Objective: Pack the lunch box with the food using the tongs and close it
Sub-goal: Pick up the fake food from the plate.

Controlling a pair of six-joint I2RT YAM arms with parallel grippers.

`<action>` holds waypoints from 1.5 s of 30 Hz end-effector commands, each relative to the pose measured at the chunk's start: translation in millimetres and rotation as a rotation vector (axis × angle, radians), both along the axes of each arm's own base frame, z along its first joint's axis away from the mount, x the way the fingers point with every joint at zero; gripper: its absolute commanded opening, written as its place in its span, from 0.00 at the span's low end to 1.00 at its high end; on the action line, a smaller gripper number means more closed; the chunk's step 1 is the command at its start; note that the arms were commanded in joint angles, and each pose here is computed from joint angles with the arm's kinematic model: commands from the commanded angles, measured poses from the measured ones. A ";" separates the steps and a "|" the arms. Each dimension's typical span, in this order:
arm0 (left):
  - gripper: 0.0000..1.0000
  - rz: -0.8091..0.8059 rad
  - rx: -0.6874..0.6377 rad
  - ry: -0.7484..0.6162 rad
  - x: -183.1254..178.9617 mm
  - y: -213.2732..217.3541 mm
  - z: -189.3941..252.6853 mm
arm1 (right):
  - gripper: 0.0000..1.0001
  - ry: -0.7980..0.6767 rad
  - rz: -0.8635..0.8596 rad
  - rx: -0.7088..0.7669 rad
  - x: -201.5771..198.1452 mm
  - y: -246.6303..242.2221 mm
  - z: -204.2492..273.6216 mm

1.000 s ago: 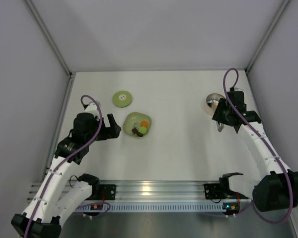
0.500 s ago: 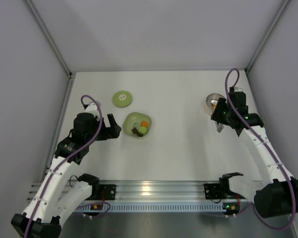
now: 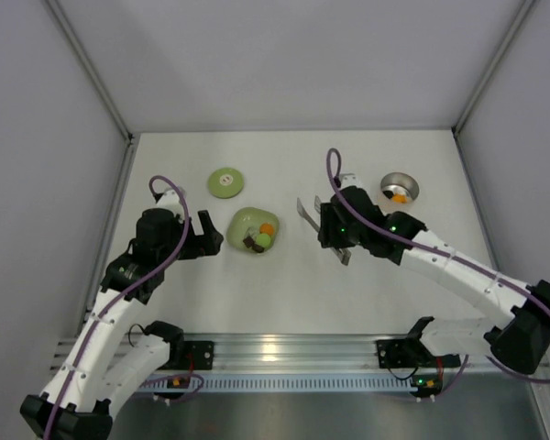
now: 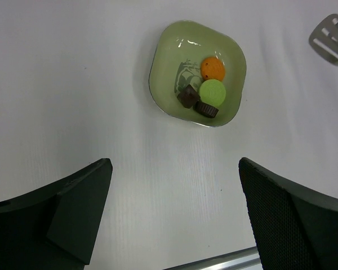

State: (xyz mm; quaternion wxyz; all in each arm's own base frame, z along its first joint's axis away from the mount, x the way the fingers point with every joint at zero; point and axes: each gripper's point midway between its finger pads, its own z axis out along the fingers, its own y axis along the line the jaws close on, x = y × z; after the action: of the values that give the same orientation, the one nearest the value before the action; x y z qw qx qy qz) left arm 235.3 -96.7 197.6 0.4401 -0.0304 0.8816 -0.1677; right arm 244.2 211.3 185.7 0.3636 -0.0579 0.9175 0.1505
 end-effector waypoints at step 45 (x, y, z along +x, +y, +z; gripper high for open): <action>0.99 0.019 -0.003 -0.044 5.3 0.6 9.4 | 0.44 0.026 0.338 -0.184 -46.3 190.3 -54.8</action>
State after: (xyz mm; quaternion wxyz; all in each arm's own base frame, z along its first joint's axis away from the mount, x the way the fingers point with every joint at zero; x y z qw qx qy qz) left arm 235.9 -95.0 197.3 0.4427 -0.0320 0.8816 -0.1604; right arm 200.0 379.5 115.4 0.2970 -0.2340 0.9201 0.1021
